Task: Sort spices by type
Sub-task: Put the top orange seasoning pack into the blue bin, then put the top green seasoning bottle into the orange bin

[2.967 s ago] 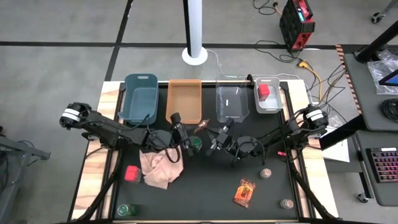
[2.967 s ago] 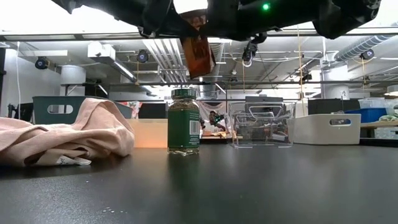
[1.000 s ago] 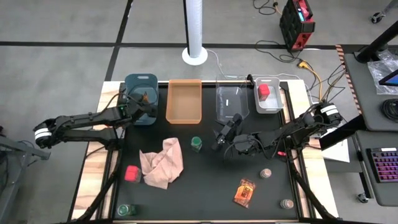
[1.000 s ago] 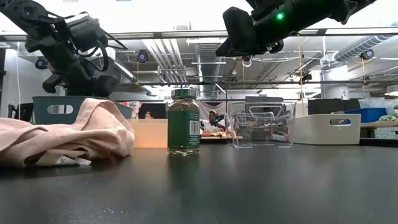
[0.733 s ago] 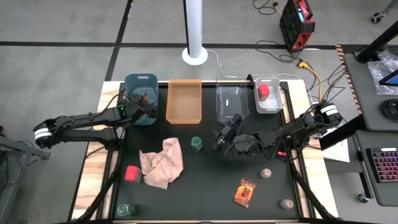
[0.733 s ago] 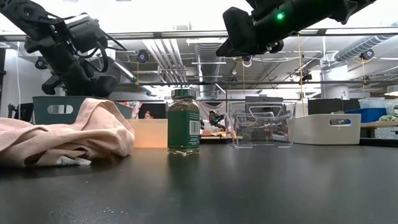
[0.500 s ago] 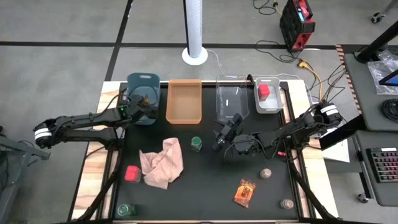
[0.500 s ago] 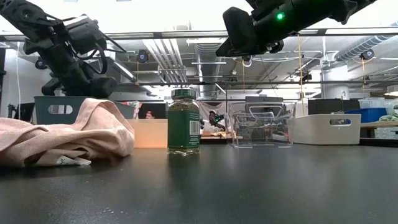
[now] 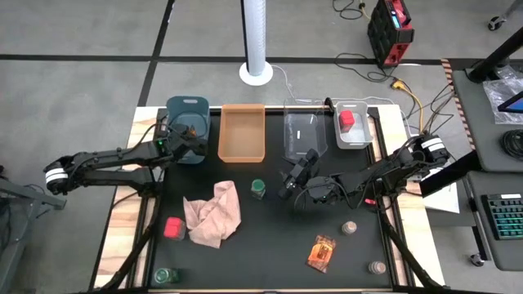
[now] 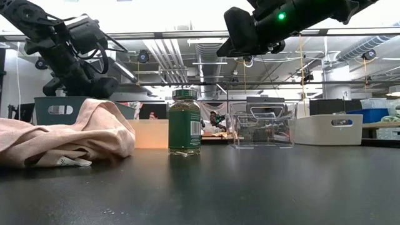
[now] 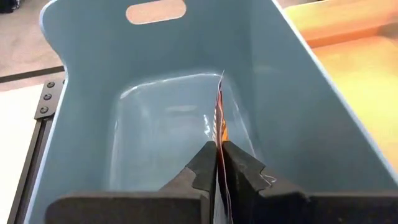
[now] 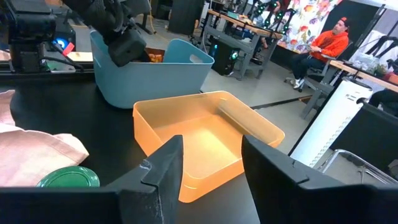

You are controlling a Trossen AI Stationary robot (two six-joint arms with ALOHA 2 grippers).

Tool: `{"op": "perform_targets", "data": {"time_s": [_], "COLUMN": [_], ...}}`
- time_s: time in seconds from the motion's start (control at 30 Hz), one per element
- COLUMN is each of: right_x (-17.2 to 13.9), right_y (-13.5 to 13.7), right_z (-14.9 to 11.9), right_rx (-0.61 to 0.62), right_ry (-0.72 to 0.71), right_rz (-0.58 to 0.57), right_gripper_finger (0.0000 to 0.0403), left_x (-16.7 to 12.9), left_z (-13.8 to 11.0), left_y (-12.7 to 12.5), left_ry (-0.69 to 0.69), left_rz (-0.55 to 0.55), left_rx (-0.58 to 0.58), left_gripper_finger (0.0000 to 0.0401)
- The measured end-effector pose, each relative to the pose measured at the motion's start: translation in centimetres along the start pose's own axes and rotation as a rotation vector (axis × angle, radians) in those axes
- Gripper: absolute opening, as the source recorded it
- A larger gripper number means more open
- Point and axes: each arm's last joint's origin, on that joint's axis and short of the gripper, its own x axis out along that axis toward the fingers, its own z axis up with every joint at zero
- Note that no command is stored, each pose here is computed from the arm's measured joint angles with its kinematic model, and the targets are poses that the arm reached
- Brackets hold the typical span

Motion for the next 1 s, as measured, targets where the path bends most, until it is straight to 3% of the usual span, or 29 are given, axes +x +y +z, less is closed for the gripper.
{"op": "perform_targets", "data": {"time_s": [0.43,1.0], "right_x": [0.0,0.2], "right_y": [0.0,-0.2], "right_z": [0.0,0.0], "right_rx": [0.001,-0.011], "right_ry": [0.0,0.002], "right_rz": [0.0,-0.009], "right_gripper_finger": [0.0171,0.0174], "left_x": [-0.4,-2.6], "left_z": [1.0,4.7], "left_y": [-0.3,-0.9], "left_ry": [-0.025,-0.049], "left_rz": [-0.01,-0.051], "left_rx": [0.008,0.112], "left_gripper_finger": [0.001,0.0011]}}
